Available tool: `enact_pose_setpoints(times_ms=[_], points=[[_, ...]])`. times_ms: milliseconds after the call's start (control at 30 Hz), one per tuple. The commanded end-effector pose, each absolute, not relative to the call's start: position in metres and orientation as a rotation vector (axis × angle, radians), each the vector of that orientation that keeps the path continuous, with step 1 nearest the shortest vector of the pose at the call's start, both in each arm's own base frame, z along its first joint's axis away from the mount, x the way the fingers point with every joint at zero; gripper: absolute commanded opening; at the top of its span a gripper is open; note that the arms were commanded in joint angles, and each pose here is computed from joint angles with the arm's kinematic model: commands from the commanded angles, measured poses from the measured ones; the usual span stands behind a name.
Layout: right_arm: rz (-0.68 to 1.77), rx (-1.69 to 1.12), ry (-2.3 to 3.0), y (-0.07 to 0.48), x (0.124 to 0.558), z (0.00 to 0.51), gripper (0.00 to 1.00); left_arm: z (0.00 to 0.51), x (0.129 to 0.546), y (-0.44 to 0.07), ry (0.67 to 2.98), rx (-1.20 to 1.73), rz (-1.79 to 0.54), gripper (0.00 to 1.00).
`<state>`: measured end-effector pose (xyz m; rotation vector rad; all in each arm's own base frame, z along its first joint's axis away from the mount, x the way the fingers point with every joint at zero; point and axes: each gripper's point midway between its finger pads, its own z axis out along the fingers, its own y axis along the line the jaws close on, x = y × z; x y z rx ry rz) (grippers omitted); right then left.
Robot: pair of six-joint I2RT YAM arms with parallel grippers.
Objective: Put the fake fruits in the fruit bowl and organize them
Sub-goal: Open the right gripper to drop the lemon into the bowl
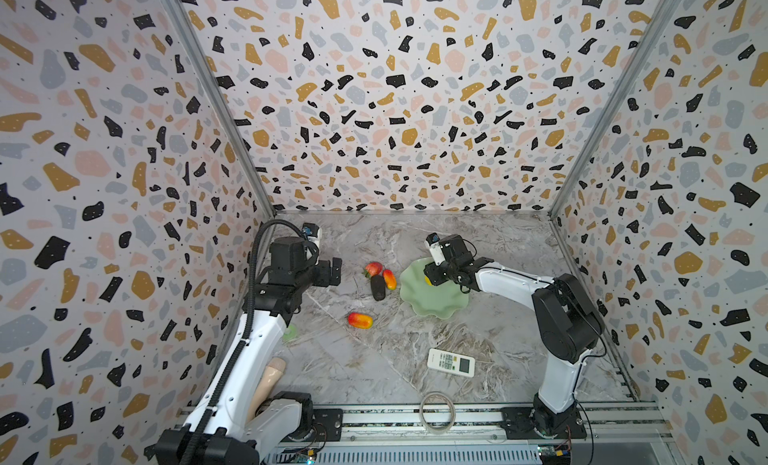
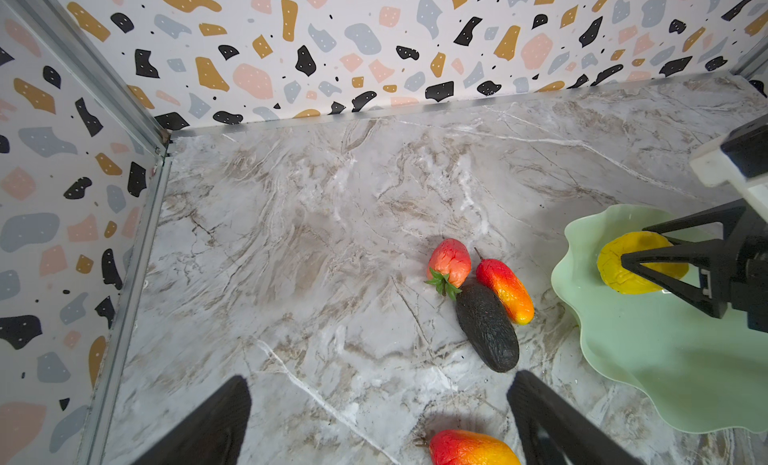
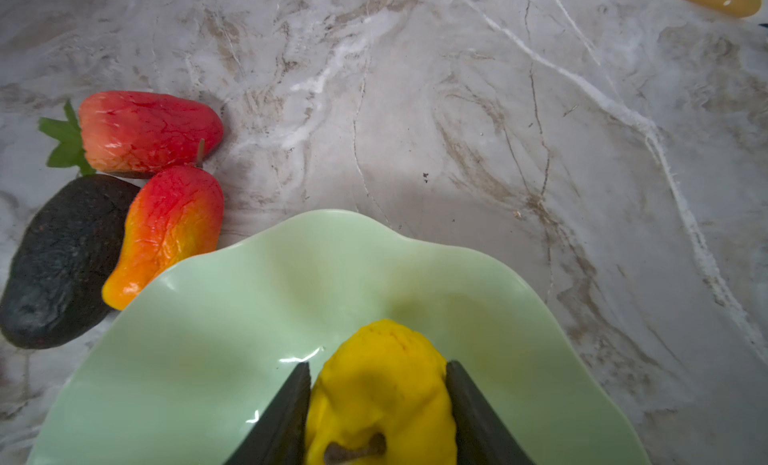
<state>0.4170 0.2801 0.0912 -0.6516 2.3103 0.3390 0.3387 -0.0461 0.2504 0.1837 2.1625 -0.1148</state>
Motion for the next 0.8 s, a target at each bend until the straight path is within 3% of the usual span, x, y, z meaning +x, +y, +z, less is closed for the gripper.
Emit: enact_pose_setpoints(times_ms=[0,300,433,667,767], points=[[0.348,-0.615,2.264,0.283,0.426,0.106,0.36,0.256,0.340,-0.047,2.130,0.196,-0.123,0.99],[0.344,-0.613,2.272,0.284,0.426,0.104,0.56,0.257,0.340,-0.045,2.126,0.191,-0.111,1.00],[0.338,-0.633,2.256,0.286,0.427,0.114,0.74,0.256,0.340,-0.046,2.128,0.196,-0.115,1.00],[0.302,-0.720,2.183,0.304,0.425,0.152,0.98,0.258,0.340,-0.047,2.120,0.200,-0.119,0.99],[0.321,-0.806,2.122,0.326,0.417,0.173,0.99,0.258,0.339,-0.047,2.122,0.201,-0.118,1.00]])
